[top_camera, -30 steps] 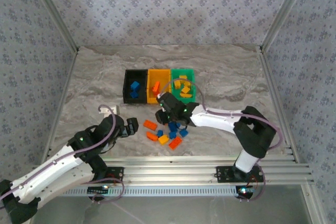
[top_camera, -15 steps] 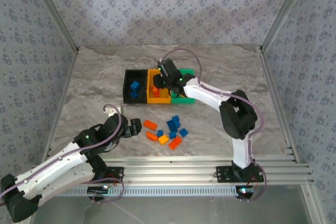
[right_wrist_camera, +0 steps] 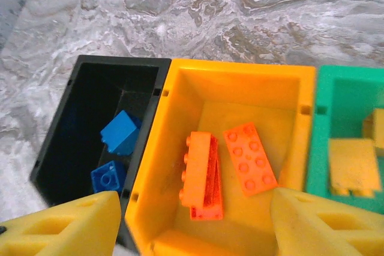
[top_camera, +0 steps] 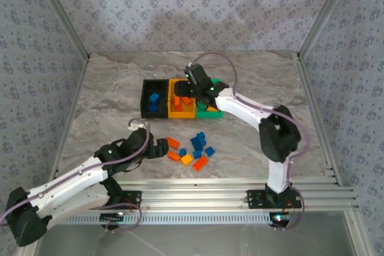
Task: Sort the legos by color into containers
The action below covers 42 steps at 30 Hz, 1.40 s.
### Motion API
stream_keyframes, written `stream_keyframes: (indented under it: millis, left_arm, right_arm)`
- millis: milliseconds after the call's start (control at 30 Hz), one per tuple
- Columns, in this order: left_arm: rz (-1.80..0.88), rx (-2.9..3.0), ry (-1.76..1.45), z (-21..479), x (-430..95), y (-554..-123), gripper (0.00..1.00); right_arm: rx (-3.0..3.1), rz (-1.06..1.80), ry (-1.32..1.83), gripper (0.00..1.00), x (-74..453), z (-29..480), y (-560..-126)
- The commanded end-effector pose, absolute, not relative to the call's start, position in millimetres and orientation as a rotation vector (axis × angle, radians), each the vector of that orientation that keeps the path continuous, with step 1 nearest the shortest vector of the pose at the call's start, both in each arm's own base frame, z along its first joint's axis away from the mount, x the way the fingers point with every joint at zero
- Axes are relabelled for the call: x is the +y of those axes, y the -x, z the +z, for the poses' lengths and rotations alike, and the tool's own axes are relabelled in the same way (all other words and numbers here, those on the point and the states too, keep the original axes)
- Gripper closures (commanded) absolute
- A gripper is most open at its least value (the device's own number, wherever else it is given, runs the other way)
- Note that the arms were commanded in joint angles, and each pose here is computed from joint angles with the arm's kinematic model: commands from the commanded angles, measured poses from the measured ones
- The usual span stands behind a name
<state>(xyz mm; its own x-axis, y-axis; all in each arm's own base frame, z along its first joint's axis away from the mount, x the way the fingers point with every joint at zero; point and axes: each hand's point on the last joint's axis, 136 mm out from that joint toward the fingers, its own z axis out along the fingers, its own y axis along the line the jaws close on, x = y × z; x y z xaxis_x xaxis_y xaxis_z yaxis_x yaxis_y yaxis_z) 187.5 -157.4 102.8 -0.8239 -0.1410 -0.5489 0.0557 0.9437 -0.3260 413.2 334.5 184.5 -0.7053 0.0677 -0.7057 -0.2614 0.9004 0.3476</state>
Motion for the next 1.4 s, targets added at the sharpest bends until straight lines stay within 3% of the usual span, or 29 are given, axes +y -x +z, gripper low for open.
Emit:
stream_keyframes:
  millis: [0,200,367,733,1000,1167,1300,1367]
  left_arm:
    - [-0.527,2.498,-0.012,109.4,-182.5,-194.7,0.01]
    - [-0.496,2.565,-0.112,94.0,-210.3,-196.0,0.04]
    - [-0.483,2.637,-0.126,70.2,-220.3,-191.0,0.17]
    - [-0.334,2.792,-0.126,31.4,-196.4,-166.4,0.38]
    - [-0.213,2.793,-0.12,41.0,-162.2,-154.5,0.45]
    - [-0.238,2.75,-0.114,64.2,-160.4,-158.2,0.41]
    - [-0.395,2.707,-0.132,80.5,-186.8,-162.2,0.13]
    - [-0.409,2.7,-0.209,80.5,-197.5,-162.8,0.06]
  right_arm:
    - [2.24,0.62,0.071,0.31,318.2,205.8,-388.2]
    - [2.292,0.612,0.036,0.31,283.2,177.7,-340.3]
    - [2.306,0.585,-0.015,0.3,251.5,159.3,-313.0]
    - [2.275,0.554,-0.087,0.29,217.1,159.0,-299.8]
    - [2.268,0.56,-0.118,0.29,208.5,156.5,-298.6]
    - [2.26,0.568,-0.124,0.29,205.5,158.0,-297.4]
    - [2.259,0.571,-0.126,0.29,204.8,157.7,-297.2]
    - [2.258,0.57,-0.129,0.29,204.2,157.9,-297.4]
